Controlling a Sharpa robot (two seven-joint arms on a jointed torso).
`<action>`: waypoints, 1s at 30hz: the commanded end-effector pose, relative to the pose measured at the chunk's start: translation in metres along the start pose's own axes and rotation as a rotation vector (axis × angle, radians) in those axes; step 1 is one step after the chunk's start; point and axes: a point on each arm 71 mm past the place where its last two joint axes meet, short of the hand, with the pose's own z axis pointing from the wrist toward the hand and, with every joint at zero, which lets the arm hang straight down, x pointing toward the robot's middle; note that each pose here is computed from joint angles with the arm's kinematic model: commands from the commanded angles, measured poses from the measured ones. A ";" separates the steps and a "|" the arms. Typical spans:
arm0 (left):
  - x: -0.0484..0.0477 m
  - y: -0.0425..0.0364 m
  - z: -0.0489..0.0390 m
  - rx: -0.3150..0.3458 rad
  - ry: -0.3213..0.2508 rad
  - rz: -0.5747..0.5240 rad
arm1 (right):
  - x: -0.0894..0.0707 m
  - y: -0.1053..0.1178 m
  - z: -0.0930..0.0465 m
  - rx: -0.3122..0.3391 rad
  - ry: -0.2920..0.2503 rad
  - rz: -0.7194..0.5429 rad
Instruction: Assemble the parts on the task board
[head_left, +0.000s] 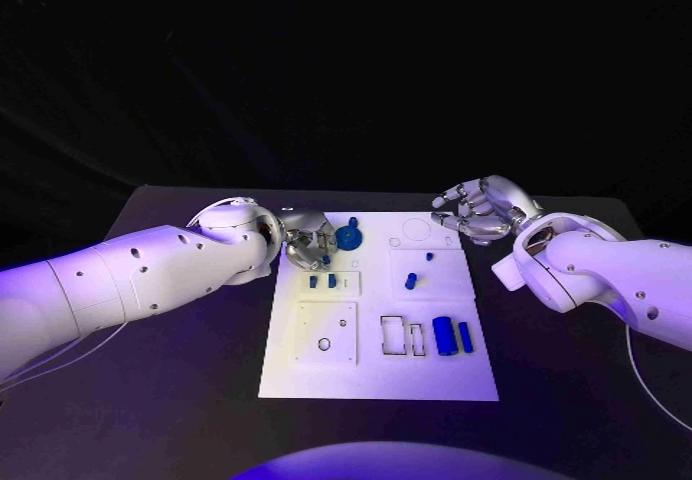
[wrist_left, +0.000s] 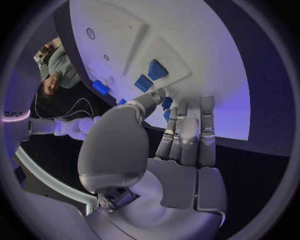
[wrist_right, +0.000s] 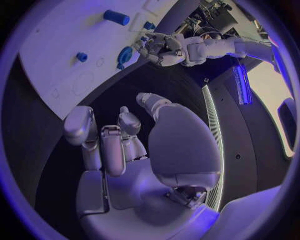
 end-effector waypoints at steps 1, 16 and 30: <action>-0.0003 0.0017 -0.0004 -0.018 -0.003 0.003 | 0.000 0.001 0.000 -0.012 -0.001 0.001; -0.0020 0.0095 -0.0077 -0.029 -0.022 -0.002 | -0.001 0.000 0.000 -0.010 -0.003 0.002; -0.0200 0.0359 -0.0339 -0.053 -0.157 -0.185 | 0.000 -0.008 0.002 0.008 0.084 -0.088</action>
